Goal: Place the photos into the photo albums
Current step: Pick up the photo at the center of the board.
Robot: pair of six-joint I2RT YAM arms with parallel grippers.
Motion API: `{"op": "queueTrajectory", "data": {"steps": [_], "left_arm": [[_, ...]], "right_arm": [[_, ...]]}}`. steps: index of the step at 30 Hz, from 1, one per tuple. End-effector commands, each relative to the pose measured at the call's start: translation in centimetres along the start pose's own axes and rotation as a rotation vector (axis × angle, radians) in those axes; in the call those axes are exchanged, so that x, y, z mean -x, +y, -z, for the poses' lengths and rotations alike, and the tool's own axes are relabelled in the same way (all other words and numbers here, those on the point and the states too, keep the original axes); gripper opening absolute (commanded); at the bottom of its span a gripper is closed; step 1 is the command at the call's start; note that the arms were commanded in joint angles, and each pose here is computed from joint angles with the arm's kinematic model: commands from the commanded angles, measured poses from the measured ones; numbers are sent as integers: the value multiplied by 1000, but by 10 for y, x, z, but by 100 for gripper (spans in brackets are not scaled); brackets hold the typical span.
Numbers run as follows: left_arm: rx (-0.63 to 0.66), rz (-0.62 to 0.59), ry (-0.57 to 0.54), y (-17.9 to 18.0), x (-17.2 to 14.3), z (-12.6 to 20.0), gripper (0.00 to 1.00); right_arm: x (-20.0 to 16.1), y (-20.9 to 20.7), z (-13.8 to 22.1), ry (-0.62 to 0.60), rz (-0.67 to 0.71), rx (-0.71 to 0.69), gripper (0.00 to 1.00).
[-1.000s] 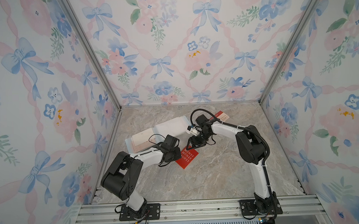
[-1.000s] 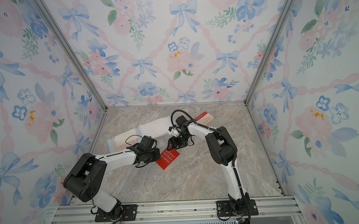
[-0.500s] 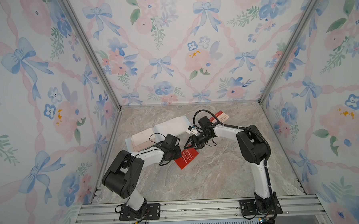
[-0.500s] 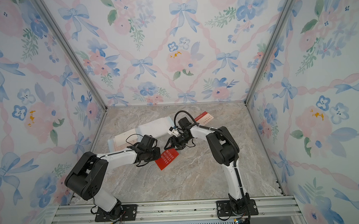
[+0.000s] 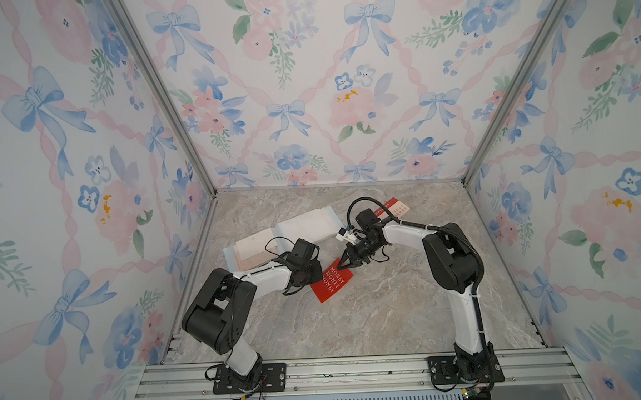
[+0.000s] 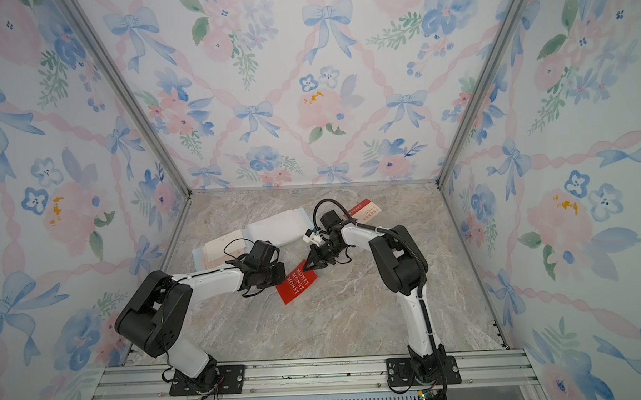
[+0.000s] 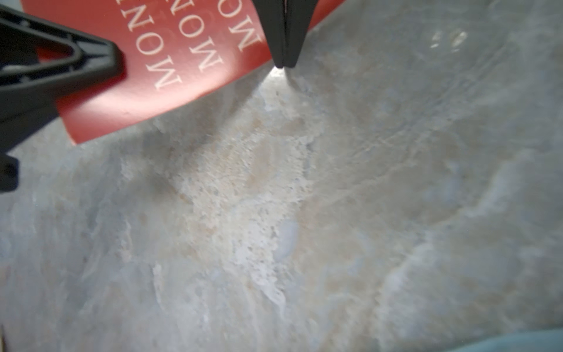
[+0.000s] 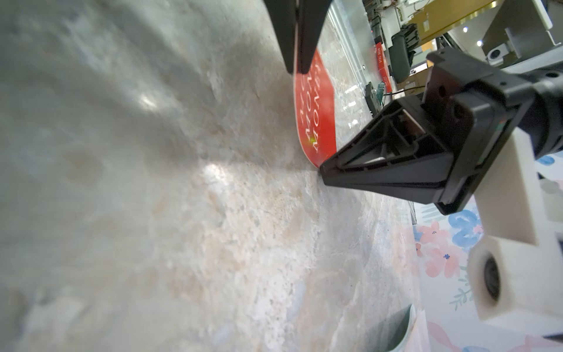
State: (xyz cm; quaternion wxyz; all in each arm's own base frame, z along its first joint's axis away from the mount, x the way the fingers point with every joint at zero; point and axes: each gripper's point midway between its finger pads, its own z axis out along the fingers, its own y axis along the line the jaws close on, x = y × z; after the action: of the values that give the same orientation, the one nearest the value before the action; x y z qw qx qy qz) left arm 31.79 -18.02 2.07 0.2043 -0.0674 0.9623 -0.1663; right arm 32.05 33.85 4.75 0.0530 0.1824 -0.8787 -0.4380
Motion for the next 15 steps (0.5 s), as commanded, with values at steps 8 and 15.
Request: {"op": "queueTrajectory", "data": {"steps": [8,15], "left_arm": [[59,93,-154,38,89,38,15],[106,197,-329,72,189,59,17]], "right_arm": [[15,15,29,-64,35,-2,0],[12,16,33,-71,46,10,0]]}}
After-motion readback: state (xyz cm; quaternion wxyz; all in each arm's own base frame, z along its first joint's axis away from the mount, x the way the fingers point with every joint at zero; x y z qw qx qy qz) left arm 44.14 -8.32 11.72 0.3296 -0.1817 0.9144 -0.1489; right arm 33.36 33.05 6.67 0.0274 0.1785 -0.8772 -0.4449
